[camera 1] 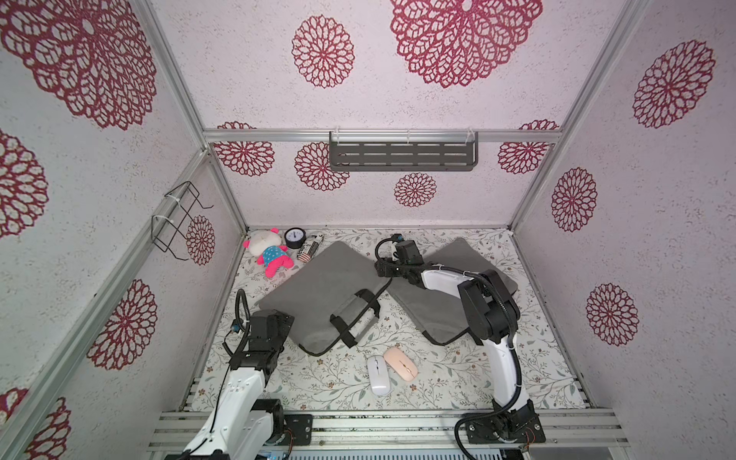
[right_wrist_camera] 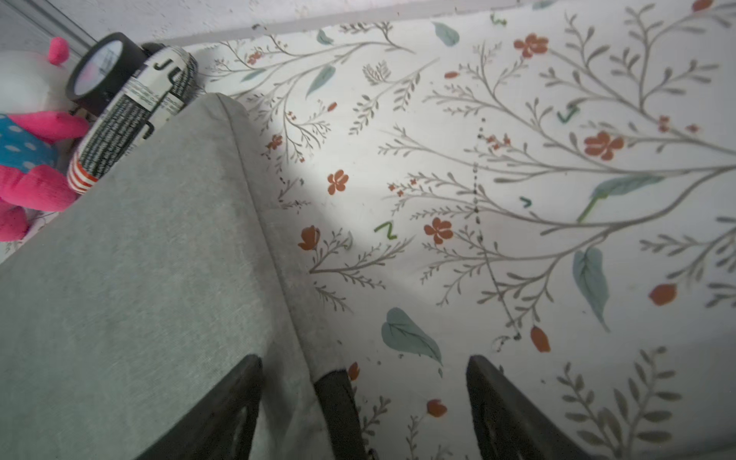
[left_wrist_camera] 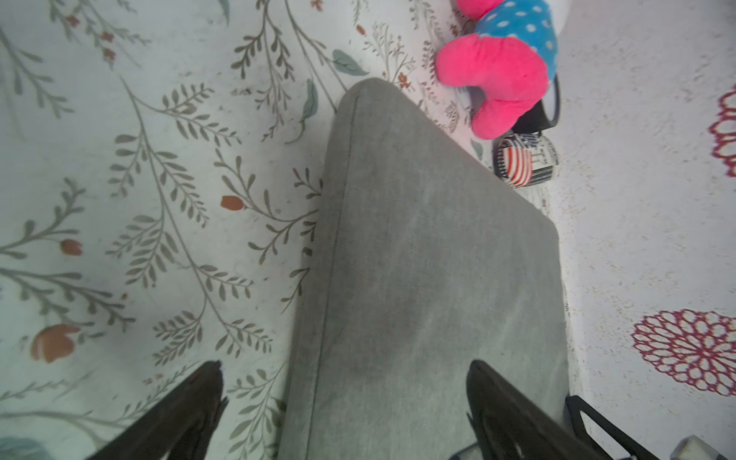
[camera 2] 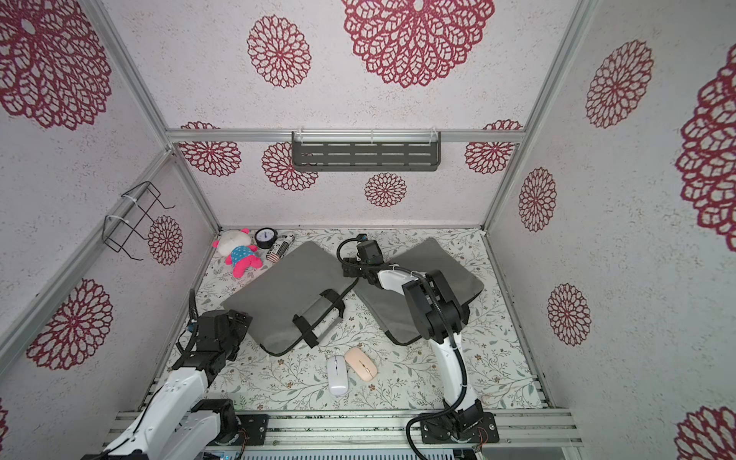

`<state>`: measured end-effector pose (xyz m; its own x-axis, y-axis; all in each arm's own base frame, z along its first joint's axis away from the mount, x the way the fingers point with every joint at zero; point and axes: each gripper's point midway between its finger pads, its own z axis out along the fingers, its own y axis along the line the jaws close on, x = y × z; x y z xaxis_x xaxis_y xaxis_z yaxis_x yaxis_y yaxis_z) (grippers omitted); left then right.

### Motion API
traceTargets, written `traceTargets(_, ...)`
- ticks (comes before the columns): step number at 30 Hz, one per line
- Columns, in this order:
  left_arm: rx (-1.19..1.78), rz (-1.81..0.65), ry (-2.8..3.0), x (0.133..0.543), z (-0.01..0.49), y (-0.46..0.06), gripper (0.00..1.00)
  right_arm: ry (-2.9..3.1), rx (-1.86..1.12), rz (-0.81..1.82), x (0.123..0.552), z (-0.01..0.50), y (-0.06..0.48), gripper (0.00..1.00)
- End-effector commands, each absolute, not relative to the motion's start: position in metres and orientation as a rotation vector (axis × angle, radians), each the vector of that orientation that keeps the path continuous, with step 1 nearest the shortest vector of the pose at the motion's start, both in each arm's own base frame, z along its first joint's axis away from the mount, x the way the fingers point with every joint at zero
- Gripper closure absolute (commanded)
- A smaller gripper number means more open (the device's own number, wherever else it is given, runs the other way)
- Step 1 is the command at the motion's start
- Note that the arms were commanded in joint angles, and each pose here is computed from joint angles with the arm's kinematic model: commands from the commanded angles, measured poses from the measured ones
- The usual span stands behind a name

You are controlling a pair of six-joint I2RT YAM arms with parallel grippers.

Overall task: Put the mouse into the laptop bag
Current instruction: Adjust the zippered laptop bag at the center of the board.

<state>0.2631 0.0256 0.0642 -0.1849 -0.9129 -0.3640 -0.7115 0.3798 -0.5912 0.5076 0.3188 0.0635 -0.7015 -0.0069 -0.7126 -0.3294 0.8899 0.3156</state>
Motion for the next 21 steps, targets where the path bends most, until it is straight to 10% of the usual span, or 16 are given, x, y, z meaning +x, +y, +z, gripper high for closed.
traceTargets(1, -1.443, -0.388, 1.967, 0.267, 0.054, 0.025, 0.02, 2.288, -0.282, 0.574, 0.502, 0.078, 0.337, 0.35)
traceTargets(9, -1.32, -0.382, 2.122, 0.304, 0.045, 0.015, 0.02, 2.291, -0.253, 0.649, 0.472, 0.073, 0.338, 0.79)
traceTargets(21, -1.182, -0.332, 2.197, 0.36, 0.044, 0.023, 0.02, 2.24, -0.236, 0.728, 0.391, 0.079, 0.332, 1.0)
